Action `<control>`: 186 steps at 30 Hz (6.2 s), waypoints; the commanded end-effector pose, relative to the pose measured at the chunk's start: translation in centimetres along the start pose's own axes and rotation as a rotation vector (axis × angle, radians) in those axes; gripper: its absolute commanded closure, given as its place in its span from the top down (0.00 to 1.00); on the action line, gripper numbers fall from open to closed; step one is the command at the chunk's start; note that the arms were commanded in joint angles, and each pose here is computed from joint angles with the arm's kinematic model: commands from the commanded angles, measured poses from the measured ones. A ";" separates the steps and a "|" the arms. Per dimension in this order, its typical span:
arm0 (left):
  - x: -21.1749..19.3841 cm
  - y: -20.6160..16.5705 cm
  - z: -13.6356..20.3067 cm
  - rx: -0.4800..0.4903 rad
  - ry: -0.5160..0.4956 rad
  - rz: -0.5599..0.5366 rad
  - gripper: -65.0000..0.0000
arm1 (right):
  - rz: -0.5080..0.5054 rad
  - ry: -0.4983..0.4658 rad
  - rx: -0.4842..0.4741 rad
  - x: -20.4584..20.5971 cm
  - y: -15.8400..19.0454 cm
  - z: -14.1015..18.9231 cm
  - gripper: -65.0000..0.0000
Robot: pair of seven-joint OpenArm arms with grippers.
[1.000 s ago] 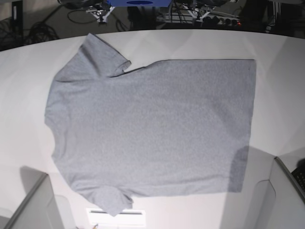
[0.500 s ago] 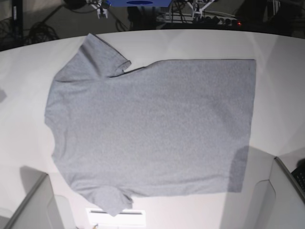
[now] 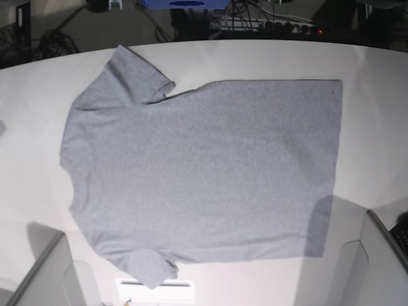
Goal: Fold the T-shirt properly
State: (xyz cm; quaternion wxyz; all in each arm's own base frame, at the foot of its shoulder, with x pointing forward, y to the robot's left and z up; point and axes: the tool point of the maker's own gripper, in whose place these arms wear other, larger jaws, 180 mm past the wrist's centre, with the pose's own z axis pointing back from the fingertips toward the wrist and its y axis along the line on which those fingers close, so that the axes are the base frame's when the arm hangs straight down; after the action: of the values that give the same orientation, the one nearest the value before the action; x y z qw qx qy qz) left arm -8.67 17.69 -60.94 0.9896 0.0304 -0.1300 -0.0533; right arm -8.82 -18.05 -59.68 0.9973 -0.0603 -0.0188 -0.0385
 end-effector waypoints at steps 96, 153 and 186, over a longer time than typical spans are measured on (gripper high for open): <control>25.7 19.8 15.2 -0.110 -0.665 0.866 0.54 | -0.658 -0.341 0.608 25.6 -0.2 13.2 0.00; 28.5 15.1 14.0 -0.157 -0.613 0.665 0.00 | -0.606 -0.392 0.587 25.2 -0.7 15.5 0.00; 35.7 14.3 17.0 -0.216 -0.721 0.598 0.00 | -0.533 -0.489 0.701 33.7 1.0 22.1 0.00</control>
State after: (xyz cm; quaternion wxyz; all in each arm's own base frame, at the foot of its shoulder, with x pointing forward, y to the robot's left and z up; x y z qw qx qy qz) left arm 21.92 26.83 -35.58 0.8584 -0.1316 -0.4432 0.2225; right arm 23.22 -16.73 -37.62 0.8850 0.2736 -0.2550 -0.2772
